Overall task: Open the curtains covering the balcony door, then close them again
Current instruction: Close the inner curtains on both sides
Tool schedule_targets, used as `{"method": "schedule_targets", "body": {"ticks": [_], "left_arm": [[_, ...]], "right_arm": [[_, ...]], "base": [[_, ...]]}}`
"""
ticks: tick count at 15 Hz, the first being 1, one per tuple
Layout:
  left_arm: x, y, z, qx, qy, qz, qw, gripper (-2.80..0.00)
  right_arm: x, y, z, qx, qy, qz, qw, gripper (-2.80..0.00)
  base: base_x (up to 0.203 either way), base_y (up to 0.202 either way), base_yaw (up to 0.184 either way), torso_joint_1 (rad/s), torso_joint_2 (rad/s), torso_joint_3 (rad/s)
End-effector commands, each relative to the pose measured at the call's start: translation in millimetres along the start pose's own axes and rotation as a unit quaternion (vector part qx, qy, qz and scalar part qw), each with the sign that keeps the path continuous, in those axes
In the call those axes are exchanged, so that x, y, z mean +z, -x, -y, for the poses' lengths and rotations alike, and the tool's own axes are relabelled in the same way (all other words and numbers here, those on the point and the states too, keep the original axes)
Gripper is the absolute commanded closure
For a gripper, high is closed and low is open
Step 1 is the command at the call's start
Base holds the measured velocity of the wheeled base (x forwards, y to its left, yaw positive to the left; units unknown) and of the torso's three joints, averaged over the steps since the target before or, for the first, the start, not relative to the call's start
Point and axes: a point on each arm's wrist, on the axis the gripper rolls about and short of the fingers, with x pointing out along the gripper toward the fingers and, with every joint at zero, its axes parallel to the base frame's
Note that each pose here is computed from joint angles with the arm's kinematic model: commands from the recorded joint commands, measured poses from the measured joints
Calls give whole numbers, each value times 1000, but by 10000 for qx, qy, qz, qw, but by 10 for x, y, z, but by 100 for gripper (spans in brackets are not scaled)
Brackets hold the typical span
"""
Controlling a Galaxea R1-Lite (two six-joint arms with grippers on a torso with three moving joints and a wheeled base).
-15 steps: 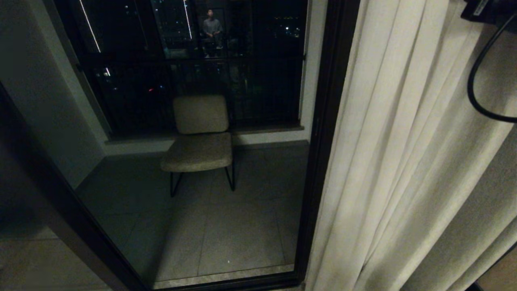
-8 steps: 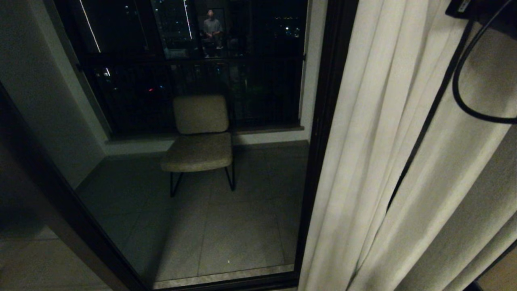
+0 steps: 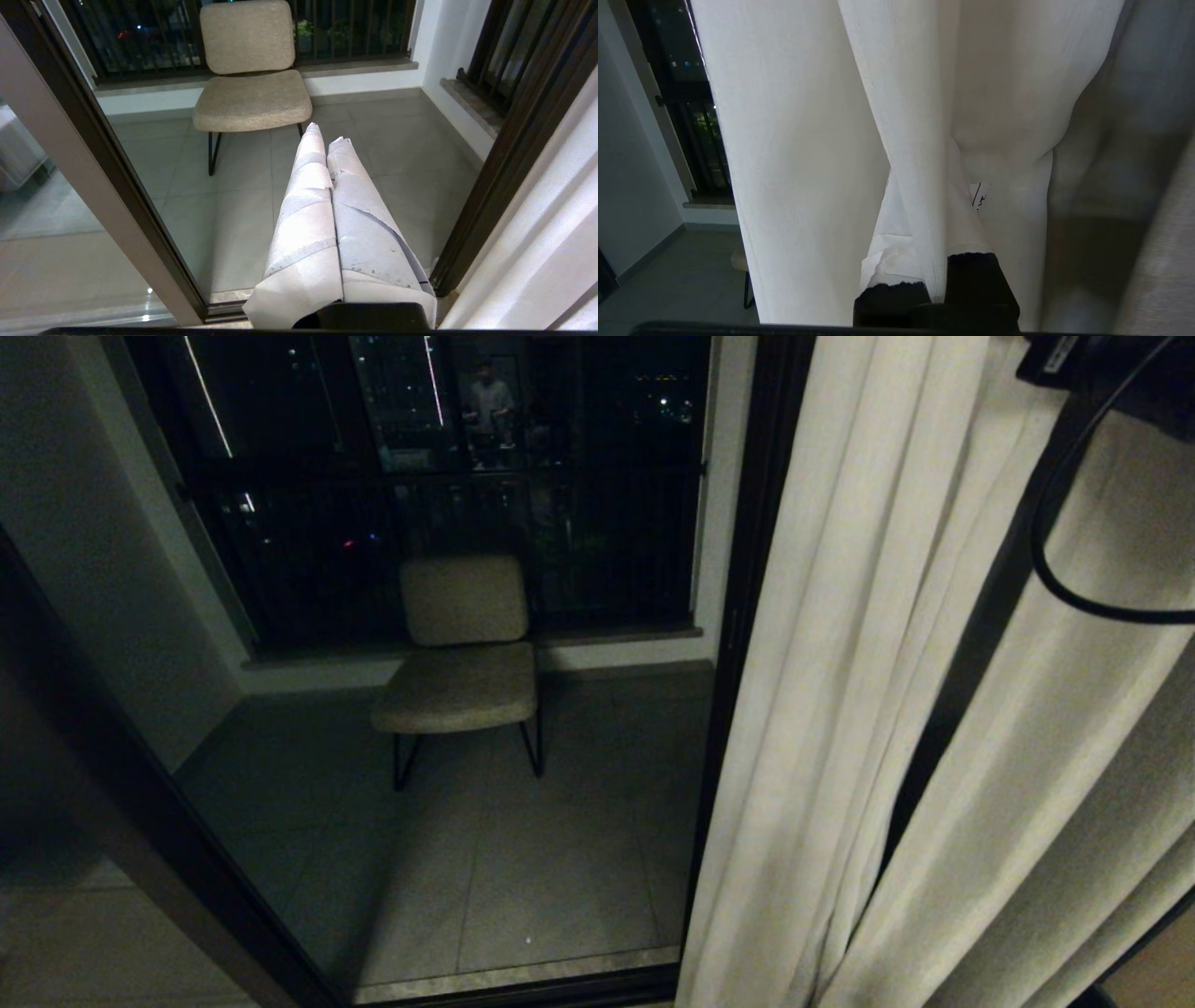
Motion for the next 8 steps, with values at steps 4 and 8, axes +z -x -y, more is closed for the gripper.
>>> {"method": "schedule_targets", "body": {"ticks": [4, 8], "left_arm": [[0, 0, 0, 0, 0, 3, 10000, 0], [1, 0, 0, 0, 0, 8, 10000, 0]], "right_arm": [[2, 1, 3, -7, 3, -1, 10000, 0], [6, 19, 4, -15, 4, -9, 10000, 0]], "base": [[0, 0, 0, 0, 0, 0], [0, 0, 0, 0, 0, 0]]}}
